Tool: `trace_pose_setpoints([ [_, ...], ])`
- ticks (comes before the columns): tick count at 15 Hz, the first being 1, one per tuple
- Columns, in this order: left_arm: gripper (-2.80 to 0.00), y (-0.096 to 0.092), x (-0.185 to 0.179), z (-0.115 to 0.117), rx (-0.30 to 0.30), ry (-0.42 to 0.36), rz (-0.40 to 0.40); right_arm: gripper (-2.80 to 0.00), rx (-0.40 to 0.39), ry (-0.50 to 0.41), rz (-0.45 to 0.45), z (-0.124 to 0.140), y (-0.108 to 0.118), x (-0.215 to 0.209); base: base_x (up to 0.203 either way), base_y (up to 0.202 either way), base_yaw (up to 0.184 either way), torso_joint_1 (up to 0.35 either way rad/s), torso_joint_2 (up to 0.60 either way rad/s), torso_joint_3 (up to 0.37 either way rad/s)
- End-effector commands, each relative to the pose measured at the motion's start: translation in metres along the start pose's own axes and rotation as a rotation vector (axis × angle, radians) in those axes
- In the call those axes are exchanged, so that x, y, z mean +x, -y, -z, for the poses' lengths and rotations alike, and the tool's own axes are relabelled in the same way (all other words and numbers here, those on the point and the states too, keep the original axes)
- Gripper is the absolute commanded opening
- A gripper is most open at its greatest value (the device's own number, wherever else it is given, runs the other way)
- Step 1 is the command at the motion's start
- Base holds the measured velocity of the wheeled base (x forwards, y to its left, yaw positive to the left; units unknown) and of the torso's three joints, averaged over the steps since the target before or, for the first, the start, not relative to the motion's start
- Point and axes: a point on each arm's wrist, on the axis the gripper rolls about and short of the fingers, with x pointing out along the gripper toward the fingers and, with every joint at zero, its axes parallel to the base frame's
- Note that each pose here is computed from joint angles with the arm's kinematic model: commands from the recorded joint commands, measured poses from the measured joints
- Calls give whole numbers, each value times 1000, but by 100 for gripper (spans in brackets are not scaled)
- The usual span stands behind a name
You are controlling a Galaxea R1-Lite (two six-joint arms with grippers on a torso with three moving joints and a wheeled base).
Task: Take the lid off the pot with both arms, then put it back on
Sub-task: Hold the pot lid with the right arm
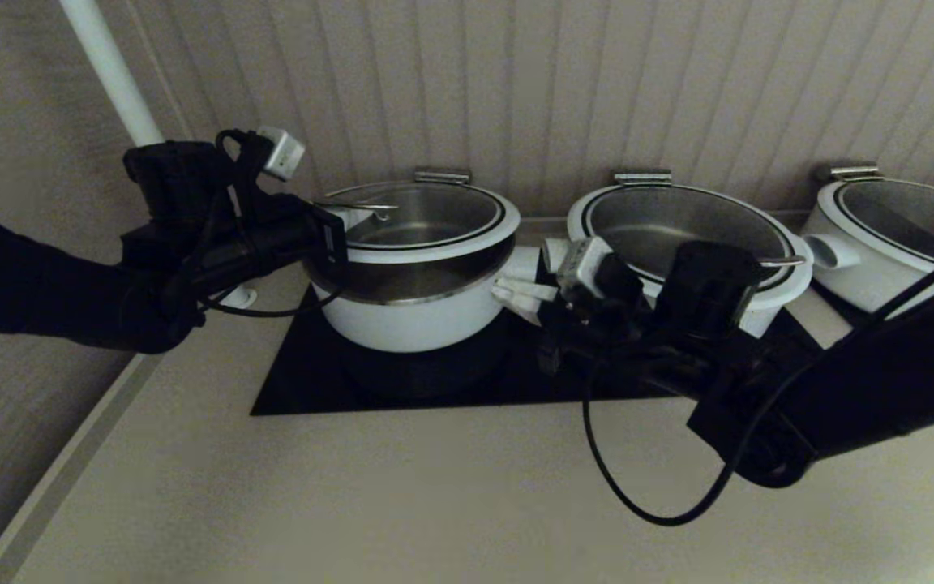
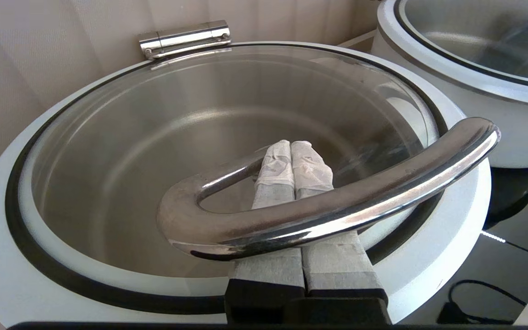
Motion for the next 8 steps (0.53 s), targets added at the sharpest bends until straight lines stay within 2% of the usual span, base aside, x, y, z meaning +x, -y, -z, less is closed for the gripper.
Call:
trace_pose_setpoints([
  [1, -280, -3, 0, 2, 0, -2, -8, -280, -1, -11, 5, 15, -2, 10, 0, 0, 0, 0, 0, 0],
  [8, -280, -12, 2, -4, 9, 22, -26, -280, -1, -13, 11, 37, -4, 28, 0, 0, 0, 0, 0, 0],
])
